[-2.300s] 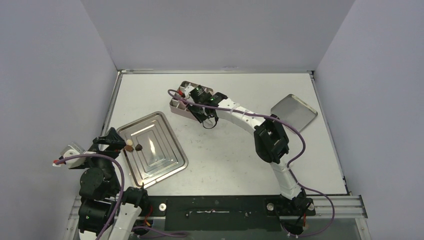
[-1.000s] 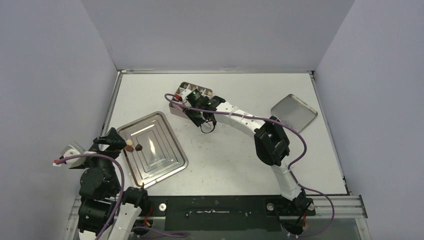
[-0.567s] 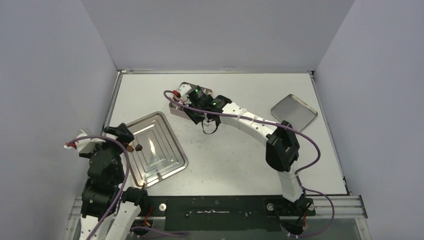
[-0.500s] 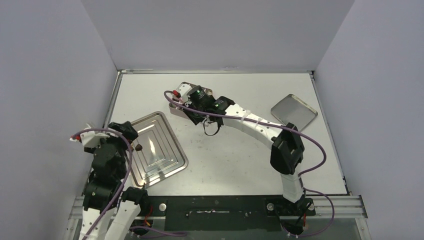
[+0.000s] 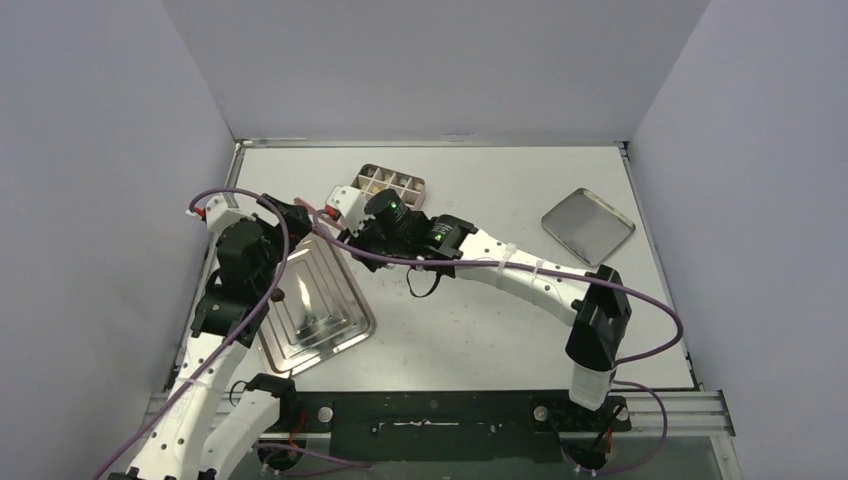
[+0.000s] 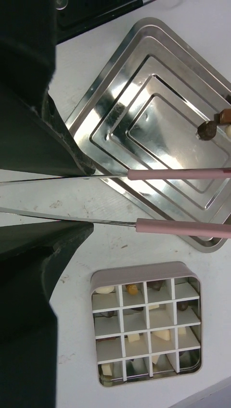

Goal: Pack the chocolate
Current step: Adjust the clamp.

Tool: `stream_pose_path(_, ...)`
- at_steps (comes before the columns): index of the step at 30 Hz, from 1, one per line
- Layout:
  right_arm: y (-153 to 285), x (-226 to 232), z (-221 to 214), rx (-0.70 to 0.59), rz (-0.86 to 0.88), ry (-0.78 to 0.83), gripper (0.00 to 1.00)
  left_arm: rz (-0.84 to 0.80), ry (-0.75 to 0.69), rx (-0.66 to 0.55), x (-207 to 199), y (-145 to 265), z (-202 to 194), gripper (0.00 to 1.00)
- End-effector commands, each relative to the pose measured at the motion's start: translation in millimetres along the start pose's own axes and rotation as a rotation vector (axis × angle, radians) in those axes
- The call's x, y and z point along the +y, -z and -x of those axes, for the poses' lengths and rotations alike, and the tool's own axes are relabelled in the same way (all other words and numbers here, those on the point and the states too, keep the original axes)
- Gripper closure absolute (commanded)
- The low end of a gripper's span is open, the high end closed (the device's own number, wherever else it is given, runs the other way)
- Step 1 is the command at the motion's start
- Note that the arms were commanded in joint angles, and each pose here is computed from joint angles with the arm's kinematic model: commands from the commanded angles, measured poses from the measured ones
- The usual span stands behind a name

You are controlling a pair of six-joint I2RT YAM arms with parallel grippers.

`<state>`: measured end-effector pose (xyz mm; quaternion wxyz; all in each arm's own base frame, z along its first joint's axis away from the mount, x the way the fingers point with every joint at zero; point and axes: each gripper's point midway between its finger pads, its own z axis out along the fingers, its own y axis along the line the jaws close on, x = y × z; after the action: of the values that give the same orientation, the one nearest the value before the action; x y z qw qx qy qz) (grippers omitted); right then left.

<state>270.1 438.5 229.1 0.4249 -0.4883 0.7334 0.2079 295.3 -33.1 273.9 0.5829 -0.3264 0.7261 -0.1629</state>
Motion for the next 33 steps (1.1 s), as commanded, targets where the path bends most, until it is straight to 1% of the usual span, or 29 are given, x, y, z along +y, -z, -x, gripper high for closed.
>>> stream_pose_path(1,7,8,42,-0.109,0.009,0.046,0.66,-0.089,0.043,-0.061,-34,-8,25,0.13)
stream_pose_path(5,17,9,52,-0.144,0.008,0.051,0.66,0.07,-0.041,-0.112,-1,-20,26,0.17)
stream_pose_path(7,22,10,57,-0.175,0.008,0.05,0.66,0.126,-0.092,-0.113,12,-25,23,0.17)
stream_pose_path(9,27,10,62,-0.198,0.007,0.049,0.66,0.163,-0.132,-0.085,20,-31,15,0.18)
stream_pose_path(12,32,4,67,-0.236,-0.027,0.039,0.66,0.188,-0.161,-0.038,27,-36,3,0.21)
stream_pose_path(16,28,2,73,-0.295,-0.042,0.014,0.66,0.205,-0.193,-0.018,37,-35,-5,0.24)
stream_pose_path(19,17,3,73,-0.291,-0.037,0.022,0.66,0.235,-0.219,0.001,47,-35,-12,0.24)
stream_pose_path(21,8,-2,71,-0.28,-0.071,0.019,0.65,0.249,-0.233,0.024,52,-37,-19,0.24)
stream_pose_path(24,-3,-10,71,-0.269,-0.098,0.02,0.65,0.273,-0.249,0.076,59,-40,-32,0.24)
stream_pose_path(27,-8,-13,74,-0.278,-0.086,0.018,0.65,0.293,-0.248,0.126,67,-44,-48,0.24)
stream_pose_path(33,-17,-15,77,-0.298,-0.043,0.013,0.65,0.308,-0.232,0.137,73,-43,-54,0.24)
